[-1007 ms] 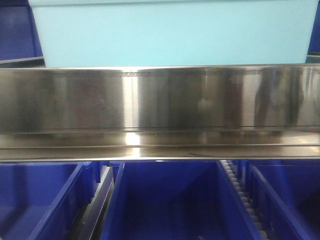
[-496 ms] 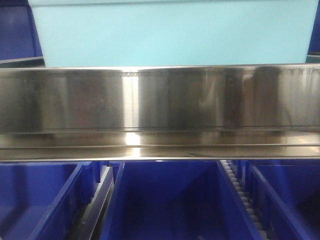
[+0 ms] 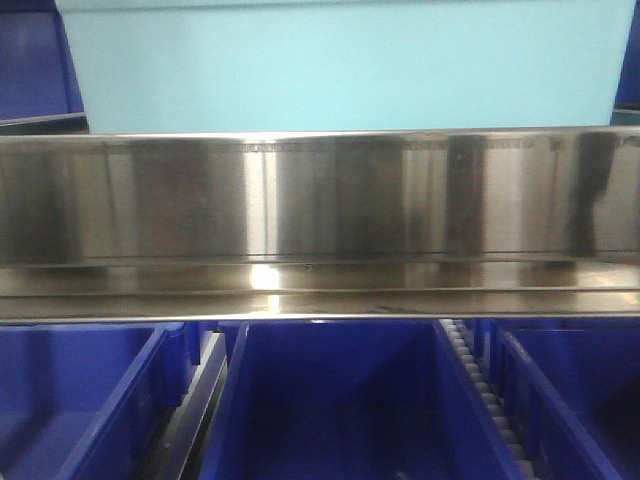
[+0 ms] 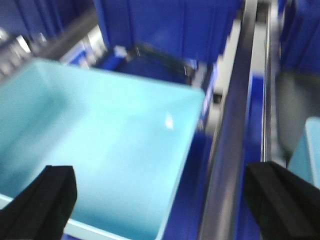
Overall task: Move two blue bins to right shelf middle
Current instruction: 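Close both grippers on opposite side rims of the teal bin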
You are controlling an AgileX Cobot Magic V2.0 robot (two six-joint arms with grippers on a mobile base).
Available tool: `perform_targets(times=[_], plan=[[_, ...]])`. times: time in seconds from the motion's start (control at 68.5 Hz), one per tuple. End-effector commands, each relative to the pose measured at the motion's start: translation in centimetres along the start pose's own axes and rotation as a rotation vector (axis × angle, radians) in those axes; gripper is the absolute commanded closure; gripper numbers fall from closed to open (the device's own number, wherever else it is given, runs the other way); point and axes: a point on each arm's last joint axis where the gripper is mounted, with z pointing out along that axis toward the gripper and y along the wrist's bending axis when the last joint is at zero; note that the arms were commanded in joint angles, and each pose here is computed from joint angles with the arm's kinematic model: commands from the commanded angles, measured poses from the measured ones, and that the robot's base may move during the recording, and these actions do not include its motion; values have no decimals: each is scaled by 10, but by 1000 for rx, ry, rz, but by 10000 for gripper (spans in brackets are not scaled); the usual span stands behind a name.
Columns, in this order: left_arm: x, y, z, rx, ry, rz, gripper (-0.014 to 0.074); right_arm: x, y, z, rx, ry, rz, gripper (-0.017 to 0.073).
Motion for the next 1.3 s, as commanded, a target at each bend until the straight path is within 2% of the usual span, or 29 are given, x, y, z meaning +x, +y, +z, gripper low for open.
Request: perform_targets(times=[0.0,0.058,0.117,0.19,0.292,0.35,0.715,0.832,0.89,0.949,1.08,1.109,1.153,1.182,1.284], plan=[[-11,1,18,-42,108,-13,38,-12,-6,19,53,121,30,-10],[-16,3,40,-87,179,-22,38,-18,-10,36,81,184,46,-10],[-20,5,61,-91,205,-32,38,-23,-13,55,89,212,59,-10],[-17,10,87,-84,260,-89,38,-21,-16,80,93,268,70,-10],[-10,17,119,-32,338,-164,38,-15,-20,110,101,338,98,-10],[-6,20,131,-22,365,-190,38,-11,-22,128,104,379,105,-10],[11,25,179,-42,476,-191,38,13,-31,197,116,548,118,-6],[14,25,186,-45,493,-190,60,18,-33,208,118,577,120,78],[15,25,188,-45,498,-190,102,20,-33,212,118,586,121,153],[16,25,189,-45,501,-190,184,21,-34,213,119,590,121,269],[16,25,189,-45,501,-190,451,21,-34,215,119,594,122,570],[16,25,189,-45,501,-190,543,22,-34,216,119,596,122,633],[16,25,189,-45,501,-190,633,22,-34,216,119,596,122,722],[16,25,189,-45,501,-190,704,22,-34,216,120,596,126,724],[16,25,189,-45,501,-190,705,21,-34,214,121,592,129,713]])
